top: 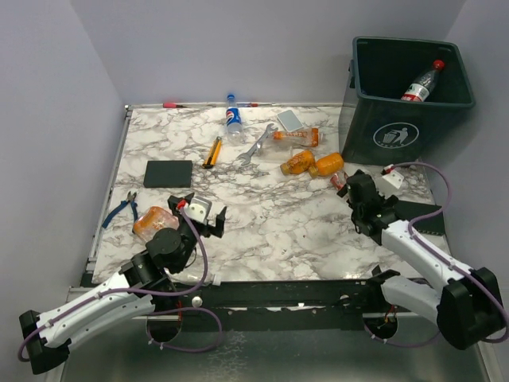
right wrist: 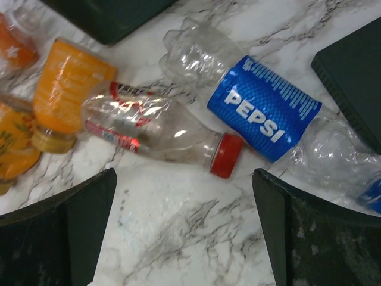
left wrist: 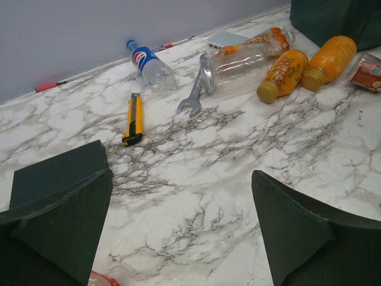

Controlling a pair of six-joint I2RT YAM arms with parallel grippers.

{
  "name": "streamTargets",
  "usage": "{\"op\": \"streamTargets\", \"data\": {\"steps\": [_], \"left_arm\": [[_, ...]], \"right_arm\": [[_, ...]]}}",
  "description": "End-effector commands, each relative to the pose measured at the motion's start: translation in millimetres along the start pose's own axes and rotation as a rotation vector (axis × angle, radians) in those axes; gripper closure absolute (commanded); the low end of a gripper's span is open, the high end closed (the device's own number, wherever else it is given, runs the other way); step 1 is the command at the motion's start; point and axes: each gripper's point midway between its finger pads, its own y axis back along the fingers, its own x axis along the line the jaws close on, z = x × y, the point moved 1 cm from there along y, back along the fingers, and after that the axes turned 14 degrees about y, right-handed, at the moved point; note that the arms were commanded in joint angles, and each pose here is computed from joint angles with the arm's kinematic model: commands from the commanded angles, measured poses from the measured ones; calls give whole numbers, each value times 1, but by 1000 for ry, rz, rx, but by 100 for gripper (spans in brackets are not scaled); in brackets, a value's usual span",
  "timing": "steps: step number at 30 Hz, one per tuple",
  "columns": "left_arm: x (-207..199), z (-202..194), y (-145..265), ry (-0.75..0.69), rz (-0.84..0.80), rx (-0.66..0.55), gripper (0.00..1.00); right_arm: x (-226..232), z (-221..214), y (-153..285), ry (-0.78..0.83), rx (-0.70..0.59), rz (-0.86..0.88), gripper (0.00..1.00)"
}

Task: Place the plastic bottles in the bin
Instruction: Pick up the plastic bottle at the center of the board.

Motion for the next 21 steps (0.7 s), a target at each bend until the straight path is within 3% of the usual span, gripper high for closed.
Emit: {"op": "streamTargets", "data": {"steps": [1,8,14,21], "left_arm": [[-6,6,2,27,-50,-36,1],[1,18,9,56,-40,-95,1],[-1,19,10,62,-55,-104,1],[-5,18,10,60,-77,-102,1]], "right_arm": [[12,21,-24,-32,-42,32,0],[37,18,-44,-25,-61,106,3],[42,-8,-60,18,8,106,3],[60,-38,-55,5,125,228,8]]}}
